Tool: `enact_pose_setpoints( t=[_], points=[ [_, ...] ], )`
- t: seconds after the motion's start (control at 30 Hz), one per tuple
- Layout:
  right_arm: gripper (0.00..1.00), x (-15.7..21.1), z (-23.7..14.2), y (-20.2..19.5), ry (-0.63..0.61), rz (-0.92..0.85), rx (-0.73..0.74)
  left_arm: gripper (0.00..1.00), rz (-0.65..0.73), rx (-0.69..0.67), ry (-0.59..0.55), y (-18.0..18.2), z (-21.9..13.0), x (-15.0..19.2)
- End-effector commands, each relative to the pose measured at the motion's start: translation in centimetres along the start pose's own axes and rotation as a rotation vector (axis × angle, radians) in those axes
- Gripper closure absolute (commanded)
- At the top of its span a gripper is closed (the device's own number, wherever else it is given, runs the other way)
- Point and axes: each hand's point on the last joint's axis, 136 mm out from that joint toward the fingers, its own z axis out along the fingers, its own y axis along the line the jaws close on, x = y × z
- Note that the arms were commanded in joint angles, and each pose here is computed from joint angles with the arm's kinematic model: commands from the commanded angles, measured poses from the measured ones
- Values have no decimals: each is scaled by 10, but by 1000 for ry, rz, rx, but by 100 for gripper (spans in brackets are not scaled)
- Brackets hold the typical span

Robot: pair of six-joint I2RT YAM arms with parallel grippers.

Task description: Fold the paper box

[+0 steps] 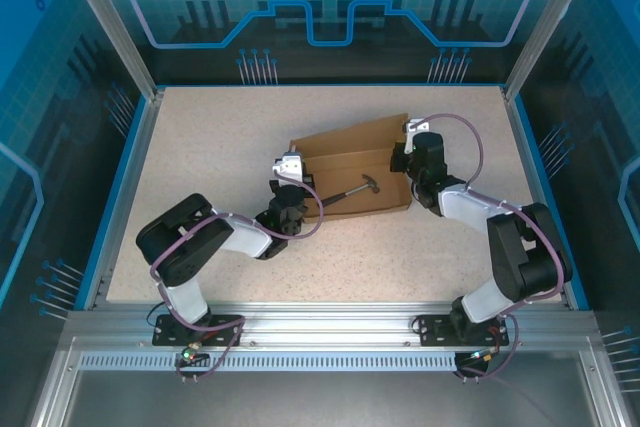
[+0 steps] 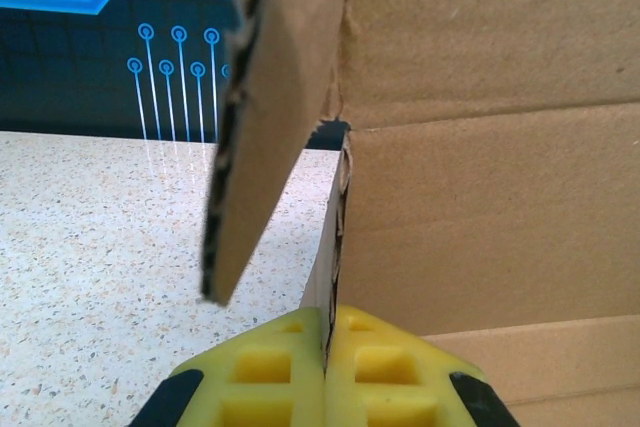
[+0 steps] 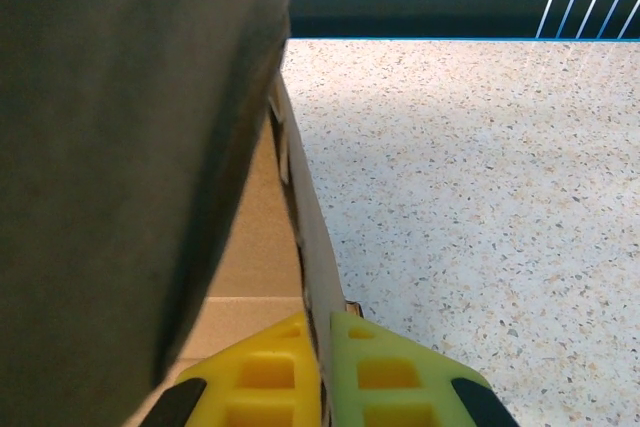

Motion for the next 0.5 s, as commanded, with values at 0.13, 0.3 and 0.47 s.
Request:
enact_pose_setpoints(
  t=[0.13,0.3,0.47],
  points=[
    [95,21,-6,25,75,-6,-71,100,14,115,109,-30,-5,13],
    [96,22,-6,27,80,-4,-72,100,-23,123,130,-37,-3,3],
    [96,25,-7,28,83,-6,-70,100,-38,124,131,-38,-3,1]
  ],
)
